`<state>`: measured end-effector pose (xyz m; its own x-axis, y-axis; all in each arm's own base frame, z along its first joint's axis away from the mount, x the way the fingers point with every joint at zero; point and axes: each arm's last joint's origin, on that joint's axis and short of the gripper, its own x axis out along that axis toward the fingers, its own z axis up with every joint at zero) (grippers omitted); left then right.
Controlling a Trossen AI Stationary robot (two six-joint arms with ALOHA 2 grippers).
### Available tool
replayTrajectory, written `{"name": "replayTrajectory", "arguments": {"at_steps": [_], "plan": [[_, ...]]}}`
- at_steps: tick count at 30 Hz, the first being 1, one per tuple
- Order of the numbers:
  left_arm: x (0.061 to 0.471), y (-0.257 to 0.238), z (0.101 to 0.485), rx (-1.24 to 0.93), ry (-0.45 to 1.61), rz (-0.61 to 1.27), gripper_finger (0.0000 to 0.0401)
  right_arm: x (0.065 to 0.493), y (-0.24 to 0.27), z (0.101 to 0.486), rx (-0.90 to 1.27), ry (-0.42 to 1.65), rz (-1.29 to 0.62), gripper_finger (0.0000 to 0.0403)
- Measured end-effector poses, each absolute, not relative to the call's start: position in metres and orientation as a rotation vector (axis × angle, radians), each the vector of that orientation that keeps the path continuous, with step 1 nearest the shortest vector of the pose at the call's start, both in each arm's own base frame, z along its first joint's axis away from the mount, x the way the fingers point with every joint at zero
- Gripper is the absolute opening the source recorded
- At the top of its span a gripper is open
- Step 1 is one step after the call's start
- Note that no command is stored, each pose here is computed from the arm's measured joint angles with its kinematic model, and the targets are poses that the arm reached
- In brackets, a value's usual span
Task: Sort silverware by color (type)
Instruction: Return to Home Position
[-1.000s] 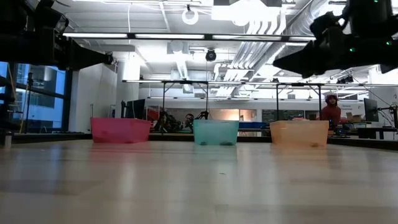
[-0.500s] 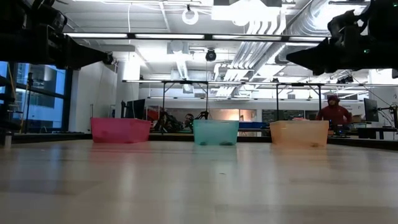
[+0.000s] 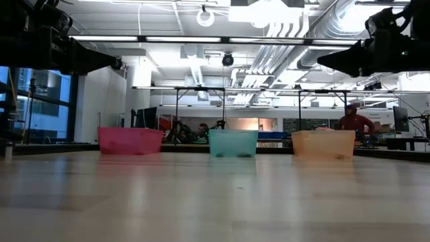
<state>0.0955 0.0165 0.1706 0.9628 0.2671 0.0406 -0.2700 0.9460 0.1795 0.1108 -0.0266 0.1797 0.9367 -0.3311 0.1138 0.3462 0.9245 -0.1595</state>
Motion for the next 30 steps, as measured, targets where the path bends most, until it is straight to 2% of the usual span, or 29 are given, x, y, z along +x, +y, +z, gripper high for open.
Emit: {"name": "replayTrajectory", "arguments": {"at_steps": [8,17,30], "plan": [[0.095,0.017,0.17,0.185,-0.016,0.274,0.0001,0.092,-0.024,0.183,-0.192,-0.142,-0.373,0.0],[0.095,0.017,0.17,0.185,-0.016,0.274,0.0001,0.092,-0.033,0.169,-0.054,-0.02,-0.464,0.0],[0.096,0.017,0.17,0.185,-0.012,0.274,0.0001,0.092,-0.035,0.169,-0.087,-0.005,-0.478,0.0]]}}
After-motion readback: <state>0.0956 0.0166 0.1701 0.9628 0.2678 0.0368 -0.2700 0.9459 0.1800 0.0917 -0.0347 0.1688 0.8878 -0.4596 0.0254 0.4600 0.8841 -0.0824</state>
